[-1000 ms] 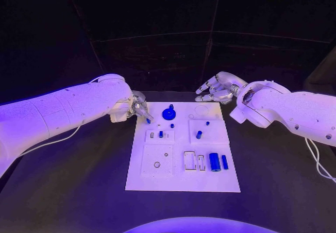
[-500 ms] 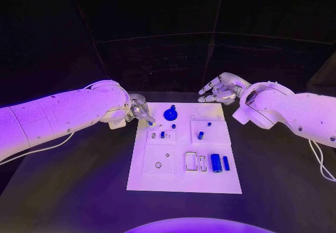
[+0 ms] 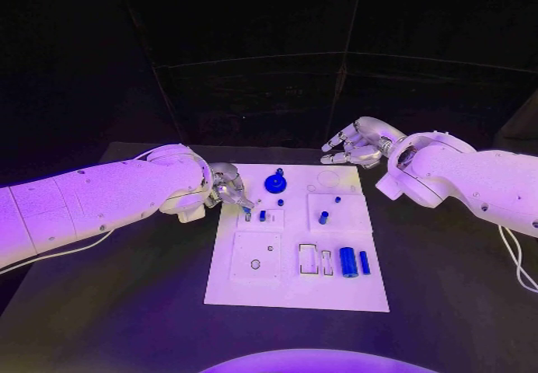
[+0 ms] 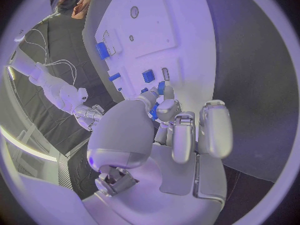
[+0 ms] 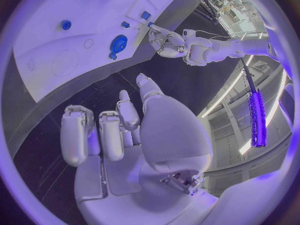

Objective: Assemble the parts on the task board

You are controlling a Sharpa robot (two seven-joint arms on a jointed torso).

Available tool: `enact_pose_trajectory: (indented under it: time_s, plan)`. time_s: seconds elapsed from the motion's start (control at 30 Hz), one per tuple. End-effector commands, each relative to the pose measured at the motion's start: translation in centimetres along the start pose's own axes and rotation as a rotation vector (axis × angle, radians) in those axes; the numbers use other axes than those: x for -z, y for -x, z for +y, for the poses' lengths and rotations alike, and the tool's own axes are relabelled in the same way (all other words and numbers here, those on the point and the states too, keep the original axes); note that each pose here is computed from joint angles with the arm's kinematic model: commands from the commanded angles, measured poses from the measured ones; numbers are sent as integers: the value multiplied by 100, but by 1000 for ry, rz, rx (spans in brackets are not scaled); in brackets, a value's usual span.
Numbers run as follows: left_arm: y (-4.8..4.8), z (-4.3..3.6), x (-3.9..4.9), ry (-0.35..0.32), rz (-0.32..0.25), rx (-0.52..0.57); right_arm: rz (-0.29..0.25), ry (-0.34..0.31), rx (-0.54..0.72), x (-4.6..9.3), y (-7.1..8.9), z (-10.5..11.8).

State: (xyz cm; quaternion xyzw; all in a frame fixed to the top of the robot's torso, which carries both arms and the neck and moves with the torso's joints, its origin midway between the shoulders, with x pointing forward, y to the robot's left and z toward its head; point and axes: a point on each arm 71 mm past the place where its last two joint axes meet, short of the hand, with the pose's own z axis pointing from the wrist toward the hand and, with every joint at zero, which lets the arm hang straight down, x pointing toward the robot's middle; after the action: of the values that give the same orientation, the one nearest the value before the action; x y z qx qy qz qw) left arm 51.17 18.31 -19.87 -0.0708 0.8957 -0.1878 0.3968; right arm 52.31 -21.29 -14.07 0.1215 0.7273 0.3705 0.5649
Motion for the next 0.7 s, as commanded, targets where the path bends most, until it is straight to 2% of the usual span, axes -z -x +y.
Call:
enact_pose_trajectory:
  time_s: [0.03,0.43,0.7]
  plan:
    - [-4,-20,10,-18,-24,-9,6,8,3,-4,4,14]
    - [-98,-26,-2,-15,11,-24,10,9,3,-2,2,13]
    - [-114,-14,-10,-5,24,-30,9,8,3,2,6,10]
